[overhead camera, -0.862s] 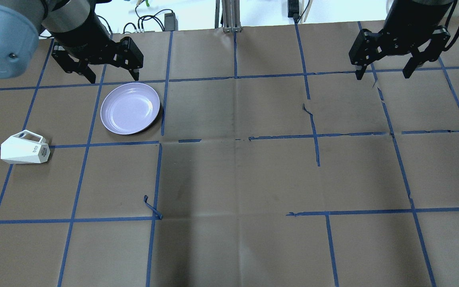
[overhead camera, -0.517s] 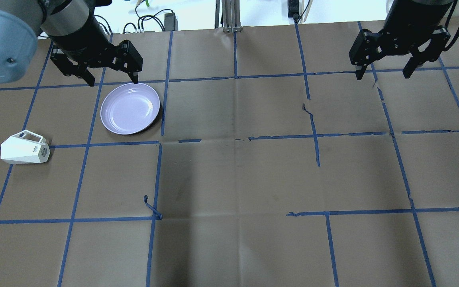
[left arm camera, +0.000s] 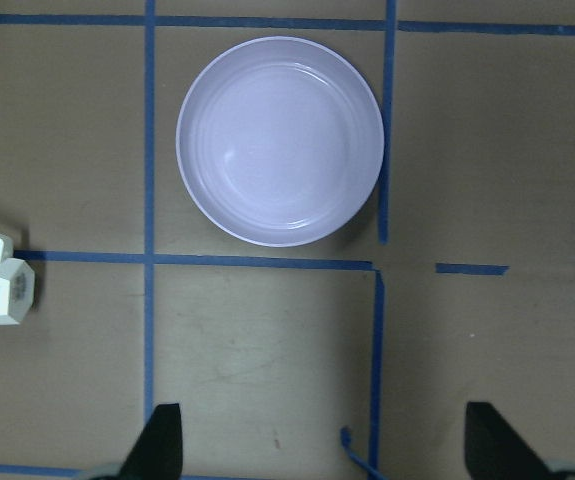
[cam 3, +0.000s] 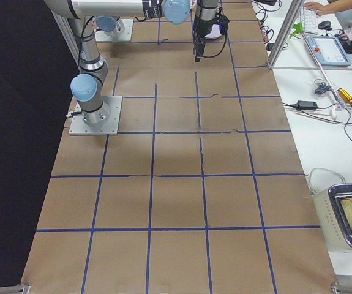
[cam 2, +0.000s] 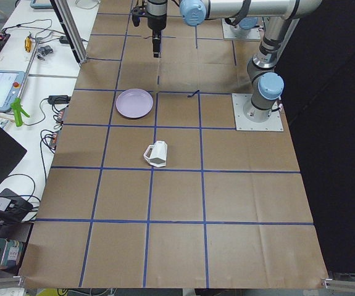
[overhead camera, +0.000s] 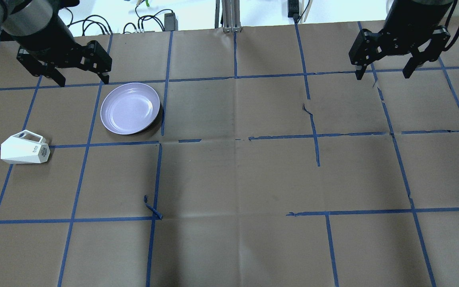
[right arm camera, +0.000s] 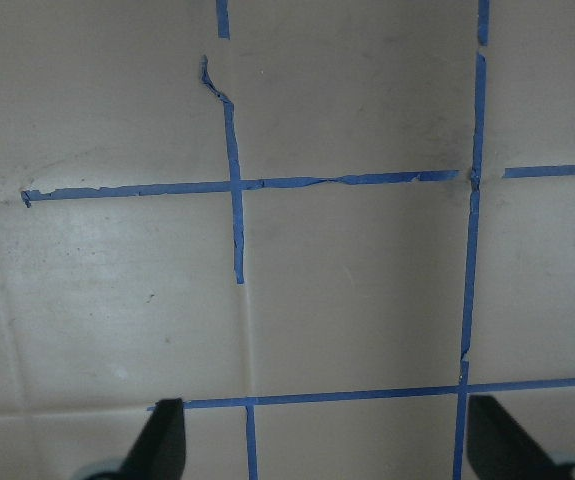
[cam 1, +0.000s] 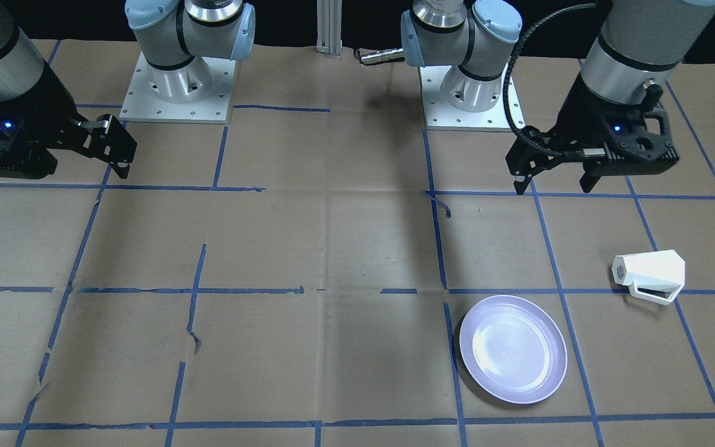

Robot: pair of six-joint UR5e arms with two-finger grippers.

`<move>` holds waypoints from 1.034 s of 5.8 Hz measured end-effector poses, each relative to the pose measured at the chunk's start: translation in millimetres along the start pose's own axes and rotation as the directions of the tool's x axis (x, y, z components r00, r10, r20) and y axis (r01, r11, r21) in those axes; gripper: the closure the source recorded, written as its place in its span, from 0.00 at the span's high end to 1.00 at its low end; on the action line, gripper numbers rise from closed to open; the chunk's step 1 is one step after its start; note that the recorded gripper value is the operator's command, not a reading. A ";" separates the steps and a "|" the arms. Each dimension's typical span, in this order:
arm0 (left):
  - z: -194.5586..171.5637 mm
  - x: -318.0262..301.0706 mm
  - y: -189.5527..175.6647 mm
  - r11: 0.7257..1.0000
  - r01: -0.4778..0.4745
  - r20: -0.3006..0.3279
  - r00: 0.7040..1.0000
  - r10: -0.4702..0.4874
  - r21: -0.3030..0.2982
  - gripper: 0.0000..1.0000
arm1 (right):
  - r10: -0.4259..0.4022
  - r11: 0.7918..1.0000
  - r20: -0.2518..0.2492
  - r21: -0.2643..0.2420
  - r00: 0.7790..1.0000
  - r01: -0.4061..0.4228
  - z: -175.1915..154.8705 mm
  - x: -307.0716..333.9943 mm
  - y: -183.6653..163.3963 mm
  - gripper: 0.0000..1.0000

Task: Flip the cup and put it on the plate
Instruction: 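Move the left gripper from above the plate toward the white cup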

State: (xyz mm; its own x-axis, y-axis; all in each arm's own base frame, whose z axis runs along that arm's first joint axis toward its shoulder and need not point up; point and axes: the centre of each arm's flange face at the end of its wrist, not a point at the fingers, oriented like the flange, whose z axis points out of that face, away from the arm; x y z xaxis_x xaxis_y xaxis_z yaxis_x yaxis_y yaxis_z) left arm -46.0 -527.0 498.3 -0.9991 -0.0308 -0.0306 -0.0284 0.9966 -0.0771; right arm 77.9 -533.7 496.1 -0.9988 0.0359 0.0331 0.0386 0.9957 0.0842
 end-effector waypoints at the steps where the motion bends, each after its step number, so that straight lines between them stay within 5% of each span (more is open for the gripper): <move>1: -2.3 -50.8 -0.2 1.000 -0.022 0.006 1.000 0.022 0.001 0.99 | 0.000 1.000 0.000 0.000 1.000 0.000 0.0 0.0 0.0 1.00; 4: 27.8 -230.7 20.2 0.992 -0.124 -0.048 0.991 0.122 -0.037 0.99 | 0.000 1.000 0.000 0.000 1.000 0.000 0.0 0.0 0.0 1.00; 6: 87.7 -371.9 35.9 0.992 -0.125 -0.188 0.974 0.123 0.002 0.99 | 0.000 1.000 0.000 0.000 1.000 0.000 -0.1 0.0 0.0 1.00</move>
State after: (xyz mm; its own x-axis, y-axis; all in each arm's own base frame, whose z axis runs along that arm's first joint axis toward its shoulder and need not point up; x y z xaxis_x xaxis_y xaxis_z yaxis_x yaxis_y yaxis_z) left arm 327.4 -486.5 419.5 -0.9832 0.1067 0.1484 0.0964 0.9925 -0.0748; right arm 77.9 -533.7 496.2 -0.9988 0.0358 0.0331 0.0385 0.9957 0.0840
